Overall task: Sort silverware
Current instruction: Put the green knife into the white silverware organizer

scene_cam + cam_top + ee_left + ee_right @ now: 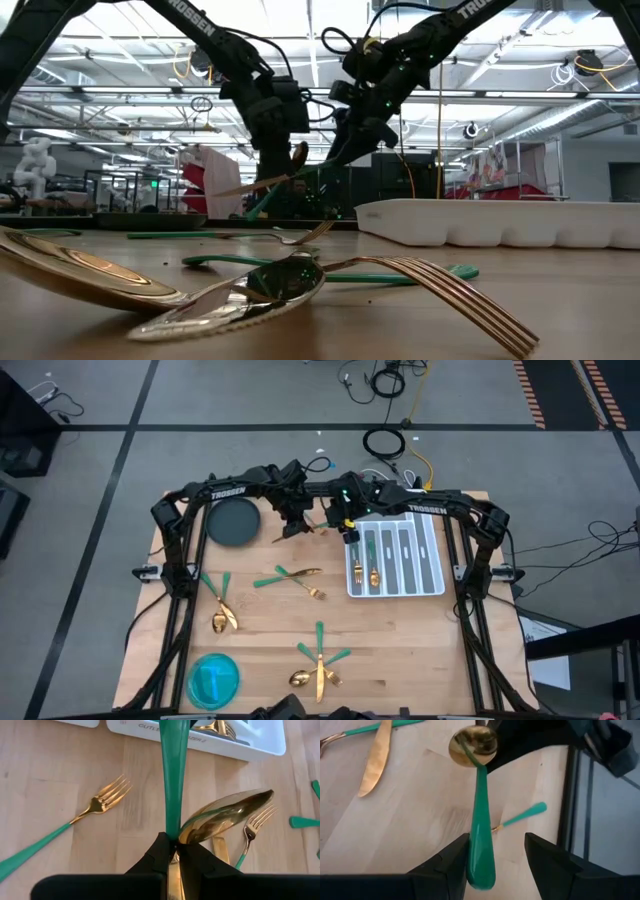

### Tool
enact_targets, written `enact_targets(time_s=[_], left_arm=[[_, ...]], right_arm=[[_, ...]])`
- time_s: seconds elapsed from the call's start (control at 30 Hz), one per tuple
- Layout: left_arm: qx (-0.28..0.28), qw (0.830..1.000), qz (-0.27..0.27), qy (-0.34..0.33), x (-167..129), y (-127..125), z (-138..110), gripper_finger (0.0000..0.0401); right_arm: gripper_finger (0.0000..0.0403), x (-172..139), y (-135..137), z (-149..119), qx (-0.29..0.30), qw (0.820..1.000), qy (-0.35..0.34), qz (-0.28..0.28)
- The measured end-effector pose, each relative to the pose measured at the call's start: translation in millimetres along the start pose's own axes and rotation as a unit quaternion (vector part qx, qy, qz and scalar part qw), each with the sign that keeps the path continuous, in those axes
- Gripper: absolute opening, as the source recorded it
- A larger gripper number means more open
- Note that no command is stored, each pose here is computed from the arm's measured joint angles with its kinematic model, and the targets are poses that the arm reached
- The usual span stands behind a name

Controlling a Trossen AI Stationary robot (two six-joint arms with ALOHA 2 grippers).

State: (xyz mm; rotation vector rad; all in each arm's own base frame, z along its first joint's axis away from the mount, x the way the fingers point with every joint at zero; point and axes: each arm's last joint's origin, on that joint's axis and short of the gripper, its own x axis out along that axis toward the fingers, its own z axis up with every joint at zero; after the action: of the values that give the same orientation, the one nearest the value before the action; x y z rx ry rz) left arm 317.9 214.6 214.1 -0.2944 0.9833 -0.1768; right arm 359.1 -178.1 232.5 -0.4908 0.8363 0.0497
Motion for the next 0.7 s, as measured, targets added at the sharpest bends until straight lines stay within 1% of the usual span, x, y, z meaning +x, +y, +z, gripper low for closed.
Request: enact_targets(time_s=[0.2,0.33,0.47,0.7], left_arm=[[-0.001,1.000,-0.007,-0.003,0.0,-0.5,0.2,0.0022],[-0.005,1.000,-0.007,-0.003,0.1,-0.6,0.3,0.0022],[-0.009,1.000,-0.006,-0.005,0.1,-0.3,0.6,0.0022],[-0.004,1.000,-0.006,-0.016,0.1,0.5,2.6,0.0019]], right_arm=[[0.0182,0.4,0.3,2.0,-0.003,1.000,0.001,-0.009],[0.0163,0.3,-0.5,2.8,-0.004,1.000,-0.003,-0.013],[0.0120,0.3,-1.1,3.3,-0.006,1.000,-0.005,-0.017],[0.0015,0.6,1.1,2.2,-0.008,1.000,0.000,-0.006]])
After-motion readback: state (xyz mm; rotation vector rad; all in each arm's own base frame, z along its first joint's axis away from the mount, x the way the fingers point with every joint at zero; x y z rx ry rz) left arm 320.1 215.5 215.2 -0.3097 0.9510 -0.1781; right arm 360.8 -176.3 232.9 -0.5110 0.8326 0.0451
